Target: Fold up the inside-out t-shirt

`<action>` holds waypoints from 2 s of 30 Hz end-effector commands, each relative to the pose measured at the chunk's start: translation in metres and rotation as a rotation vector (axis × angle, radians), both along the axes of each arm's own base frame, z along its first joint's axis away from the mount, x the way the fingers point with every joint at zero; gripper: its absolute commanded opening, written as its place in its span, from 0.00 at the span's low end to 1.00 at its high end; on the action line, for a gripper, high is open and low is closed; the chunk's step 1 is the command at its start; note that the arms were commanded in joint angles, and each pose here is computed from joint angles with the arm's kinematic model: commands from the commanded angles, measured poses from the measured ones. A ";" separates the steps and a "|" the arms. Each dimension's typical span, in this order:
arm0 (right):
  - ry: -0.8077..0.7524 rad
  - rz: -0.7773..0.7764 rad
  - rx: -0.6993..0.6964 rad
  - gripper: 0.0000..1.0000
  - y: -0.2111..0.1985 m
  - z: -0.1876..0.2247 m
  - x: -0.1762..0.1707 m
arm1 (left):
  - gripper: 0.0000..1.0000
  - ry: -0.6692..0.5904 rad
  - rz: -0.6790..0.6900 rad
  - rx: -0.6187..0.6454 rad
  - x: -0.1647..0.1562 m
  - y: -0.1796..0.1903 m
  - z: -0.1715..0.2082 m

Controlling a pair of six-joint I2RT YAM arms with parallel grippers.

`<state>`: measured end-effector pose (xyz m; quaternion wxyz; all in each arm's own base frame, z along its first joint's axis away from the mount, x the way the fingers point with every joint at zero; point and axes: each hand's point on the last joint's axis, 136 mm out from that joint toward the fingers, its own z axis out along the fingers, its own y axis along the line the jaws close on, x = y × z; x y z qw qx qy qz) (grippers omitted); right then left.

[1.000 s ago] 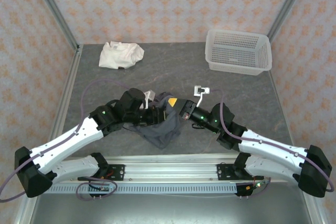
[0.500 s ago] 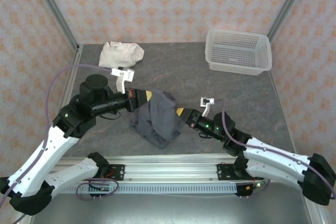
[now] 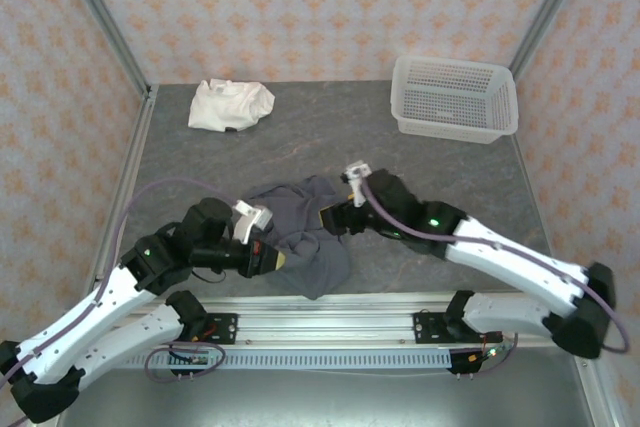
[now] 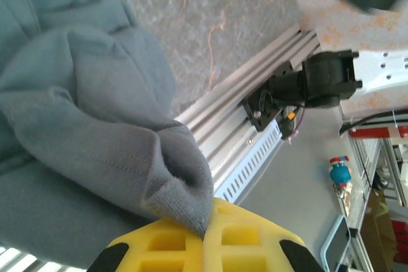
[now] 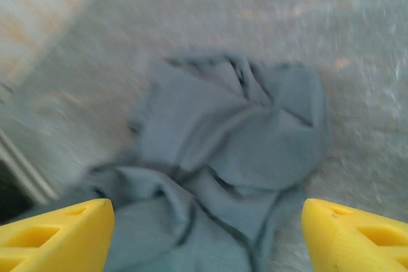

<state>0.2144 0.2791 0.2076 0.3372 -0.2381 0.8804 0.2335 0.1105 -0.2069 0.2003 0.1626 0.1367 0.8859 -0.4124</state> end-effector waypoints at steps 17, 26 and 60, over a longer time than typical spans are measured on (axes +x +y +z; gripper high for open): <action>0.444 0.108 -0.047 0.72 0.090 -0.066 -0.067 | 0.00 0.186 0.076 0.303 -0.041 0.020 -0.086; 0.257 0.214 -0.290 0.70 0.087 -0.091 -0.064 | 0.00 0.166 0.084 0.305 -0.039 0.022 -0.084; 0.312 0.016 0.543 0.00 0.069 0.097 -0.005 | 0.58 -0.636 0.465 0.410 0.071 0.091 0.129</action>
